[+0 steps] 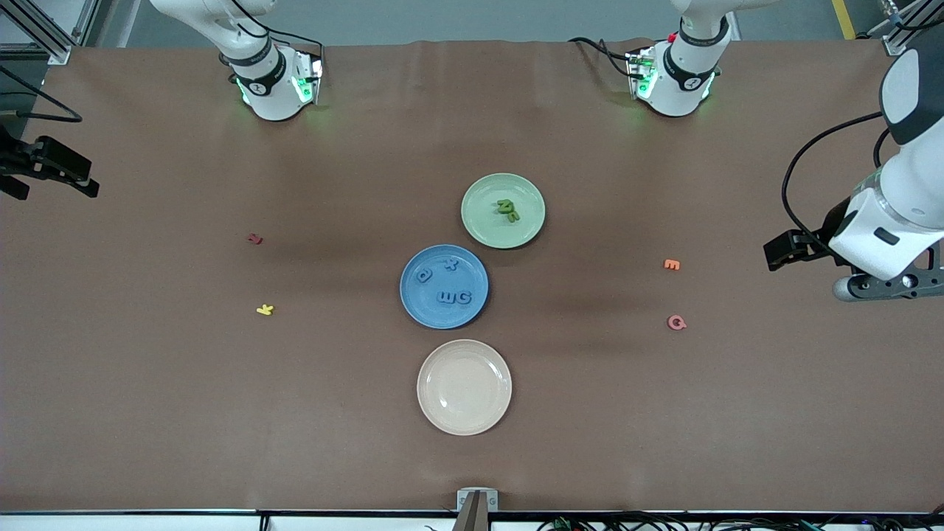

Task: Sort letters by color into matching plates

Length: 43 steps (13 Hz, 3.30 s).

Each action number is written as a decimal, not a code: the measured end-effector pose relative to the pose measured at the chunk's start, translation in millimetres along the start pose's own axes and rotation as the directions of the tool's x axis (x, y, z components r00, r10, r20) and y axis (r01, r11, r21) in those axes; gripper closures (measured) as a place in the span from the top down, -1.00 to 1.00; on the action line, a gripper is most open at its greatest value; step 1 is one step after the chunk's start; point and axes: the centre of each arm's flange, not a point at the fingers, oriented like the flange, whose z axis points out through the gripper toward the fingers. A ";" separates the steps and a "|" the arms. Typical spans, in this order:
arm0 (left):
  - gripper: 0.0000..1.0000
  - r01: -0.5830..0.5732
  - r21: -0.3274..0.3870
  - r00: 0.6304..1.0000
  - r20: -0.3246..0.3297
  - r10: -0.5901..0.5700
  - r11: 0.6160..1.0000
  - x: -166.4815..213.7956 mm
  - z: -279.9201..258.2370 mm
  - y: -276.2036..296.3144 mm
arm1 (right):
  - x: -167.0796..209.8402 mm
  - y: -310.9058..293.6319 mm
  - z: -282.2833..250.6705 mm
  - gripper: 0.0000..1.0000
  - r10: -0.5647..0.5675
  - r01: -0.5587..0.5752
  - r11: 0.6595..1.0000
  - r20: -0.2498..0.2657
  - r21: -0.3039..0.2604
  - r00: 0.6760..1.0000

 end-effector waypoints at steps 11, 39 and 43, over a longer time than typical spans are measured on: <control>1.00 -0.009 -0.048 1.000 0.012 0.010 0.999 -37.5 -33.9 -36.4 | -0.1 1.2 -4.0 1.00 0.002 -0.002 1.000 -0.009 -0.001 1.000; 1.00 -0.035 -0.063 0.999 0.017 0.036 0.997 -91.0 -54.0 -24.9 | -0.2 1.7 -4.4 1.00 0.003 -0.003 1.000 -0.009 -0.001 1.000; 1.00 -0.034 -0.065 0.999 0.005 0.034 0.997 -90.8 -59.8 -25.6 | -0.2 1.7 -4.4 1.00 0.003 -0.003 1.000 -0.009 -0.001 1.000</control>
